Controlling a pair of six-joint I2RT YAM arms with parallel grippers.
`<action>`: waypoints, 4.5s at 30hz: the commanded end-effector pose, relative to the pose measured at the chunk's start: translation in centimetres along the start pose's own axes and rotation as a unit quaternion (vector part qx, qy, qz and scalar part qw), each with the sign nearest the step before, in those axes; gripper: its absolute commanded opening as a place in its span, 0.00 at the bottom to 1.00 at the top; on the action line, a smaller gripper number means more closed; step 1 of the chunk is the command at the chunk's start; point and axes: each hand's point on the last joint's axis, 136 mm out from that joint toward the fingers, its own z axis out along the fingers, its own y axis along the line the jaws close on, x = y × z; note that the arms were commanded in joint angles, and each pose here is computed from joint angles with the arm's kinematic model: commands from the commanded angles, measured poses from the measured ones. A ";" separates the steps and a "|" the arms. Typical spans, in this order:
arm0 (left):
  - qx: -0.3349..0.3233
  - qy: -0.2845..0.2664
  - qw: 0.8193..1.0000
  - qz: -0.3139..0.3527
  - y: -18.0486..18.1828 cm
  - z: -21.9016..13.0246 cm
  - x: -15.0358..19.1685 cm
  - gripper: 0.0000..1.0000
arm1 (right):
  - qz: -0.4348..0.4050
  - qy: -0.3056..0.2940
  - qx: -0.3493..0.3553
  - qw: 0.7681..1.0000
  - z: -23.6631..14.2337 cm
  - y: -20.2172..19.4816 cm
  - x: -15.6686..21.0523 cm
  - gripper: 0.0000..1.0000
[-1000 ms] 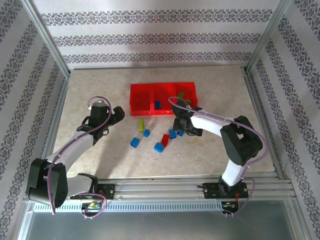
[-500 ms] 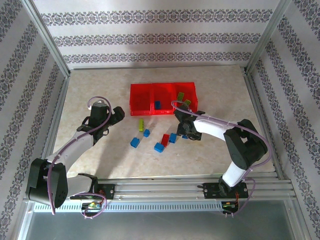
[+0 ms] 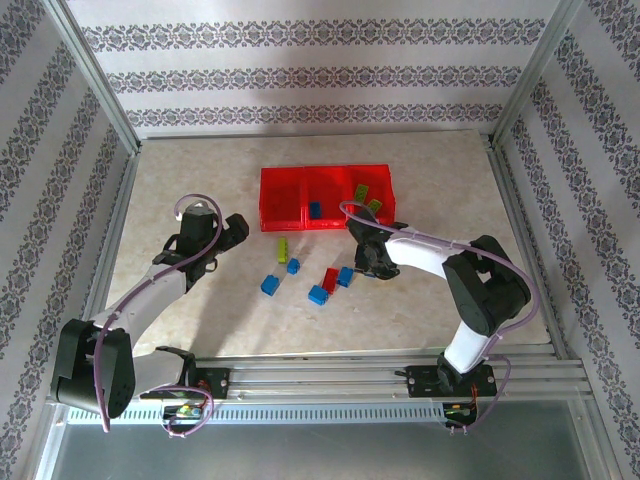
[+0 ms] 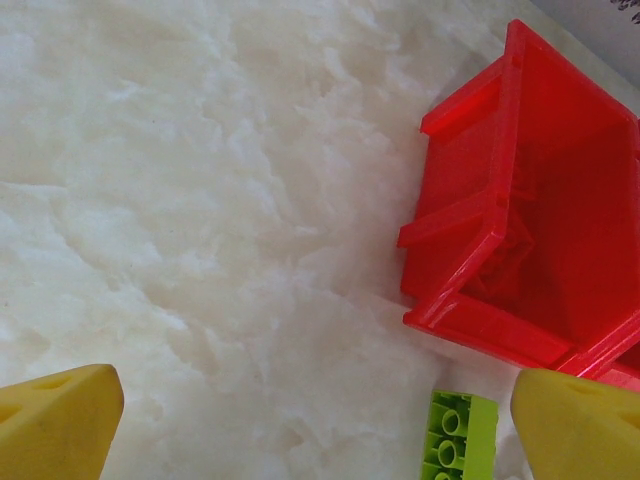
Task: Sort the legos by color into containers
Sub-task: Pick up the lego from the center of the table, then place the lego in the container, then pick up the lego from the center of the table.
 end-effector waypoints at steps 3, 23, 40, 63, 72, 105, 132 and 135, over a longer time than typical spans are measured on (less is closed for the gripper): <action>-0.004 -0.009 1.000 -0.010 0.5 -0.3 -0.5 1.00 | -0.001 0.003 -0.016 1.000 0.2 0.8 0.0 0.37; -0.005 -0.005 1.000 -0.011 0.6 -0.1 -0.3 1.00 | -0.091 -0.092 -0.050 0.990 -4.8 6.2 -4.8 0.31; -0.008 -0.005 1.000 -0.010 0.8 -0.4 -0.2 1.00 | -0.175 -0.153 -0.072 0.970 -5.1 14.1 -12.9 0.33; -0.010 -0.006 1.000 -0.009 1.0 -0.6 -0.3 1.00 | -0.172 -0.149 -0.058 0.972 -3.1 14.0 -15.1 0.53; -0.010 -0.010 1.000 -0.010 0.9 -0.8 -0.5 1.00 | -0.172 -0.161 -0.092 0.967 -5.9 14.8 -14.5 0.53; 0.002 -0.004 1.000 -0.023 0.7 -0.1 -0.1 1.00 | -0.062 -0.016 -0.078 0.995 -5.6 5.4 1.4 0.69; 0.000 0.001 1.000 -0.028 1.1 0.2 0.5 1.00 | -0.054 0.035 -0.050 0.997 -2.4 4.9 4.2 0.59; 0.000 0.002 1.000 -0.028 1.1 0.2 0.5 1.00 | -0.052 0.036 -0.047 0.997 -2.3 4.6 4.2 0.56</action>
